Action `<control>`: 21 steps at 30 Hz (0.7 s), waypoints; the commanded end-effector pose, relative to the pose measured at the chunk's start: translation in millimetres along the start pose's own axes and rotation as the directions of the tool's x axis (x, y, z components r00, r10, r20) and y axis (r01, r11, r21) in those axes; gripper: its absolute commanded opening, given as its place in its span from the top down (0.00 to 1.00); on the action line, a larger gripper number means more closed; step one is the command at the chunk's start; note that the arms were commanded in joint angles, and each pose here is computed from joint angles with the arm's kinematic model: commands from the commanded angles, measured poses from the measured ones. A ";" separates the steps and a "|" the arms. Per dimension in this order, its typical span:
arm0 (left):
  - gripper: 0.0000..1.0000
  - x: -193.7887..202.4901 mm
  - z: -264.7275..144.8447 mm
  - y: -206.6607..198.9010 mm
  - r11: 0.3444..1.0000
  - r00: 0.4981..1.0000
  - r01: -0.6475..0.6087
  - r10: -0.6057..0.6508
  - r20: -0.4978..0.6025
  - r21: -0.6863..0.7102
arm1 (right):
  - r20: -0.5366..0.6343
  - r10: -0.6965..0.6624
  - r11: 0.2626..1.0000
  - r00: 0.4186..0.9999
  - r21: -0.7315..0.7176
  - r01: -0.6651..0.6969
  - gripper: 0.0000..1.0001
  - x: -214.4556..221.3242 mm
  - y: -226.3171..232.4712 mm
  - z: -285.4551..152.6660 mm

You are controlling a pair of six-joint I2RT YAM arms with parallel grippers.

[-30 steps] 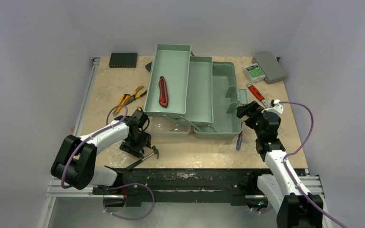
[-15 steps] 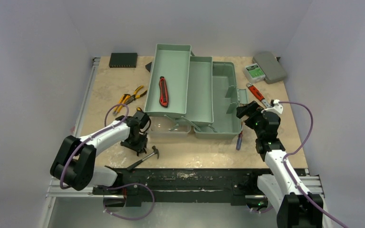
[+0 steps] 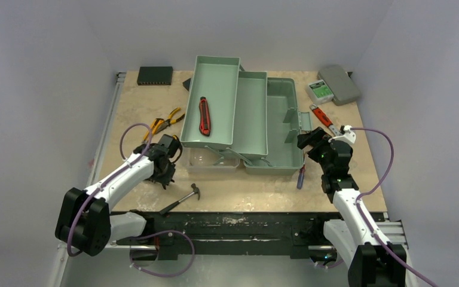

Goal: Pack the tool kit

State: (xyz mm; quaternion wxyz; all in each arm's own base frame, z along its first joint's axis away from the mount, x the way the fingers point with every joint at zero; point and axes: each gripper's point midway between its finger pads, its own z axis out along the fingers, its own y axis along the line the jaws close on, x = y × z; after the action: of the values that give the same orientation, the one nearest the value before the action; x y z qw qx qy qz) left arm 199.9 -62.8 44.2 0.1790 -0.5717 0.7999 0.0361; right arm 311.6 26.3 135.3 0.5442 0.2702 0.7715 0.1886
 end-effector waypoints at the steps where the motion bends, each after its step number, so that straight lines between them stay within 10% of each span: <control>1: 0.86 -9.2 -10.6 -11.7 0.999 0.999 -0.034 0.034 0.004 0.026 | 0.046 0.005 0.999 0.999 -0.040 -0.003 0.01 -15.2 12.3 1.1; 4: 1.00 -12.5 -15.0 -18.9 0.996 0.998 -0.068 0.068 0.003 0.062 | 0.046 0.004 0.999 0.999 -0.040 -0.002 0.01 -15.1 12.1 1.3; 21: 1.00 -95.0 -140.1 -22.8 0.964 0.968 -0.134 0.078 0.237 0.231 | 0.048 0.000 0.999 0.999 -0.034 0.002 0.01 -15.3 10.9 1.9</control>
State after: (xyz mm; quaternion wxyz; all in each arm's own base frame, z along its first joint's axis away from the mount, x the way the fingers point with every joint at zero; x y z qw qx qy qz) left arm 216.8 -46.9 150.2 0.2607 -0.5165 0.8156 0.0035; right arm 311.7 26.3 134.3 0.5428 0.2705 0.7725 0.1882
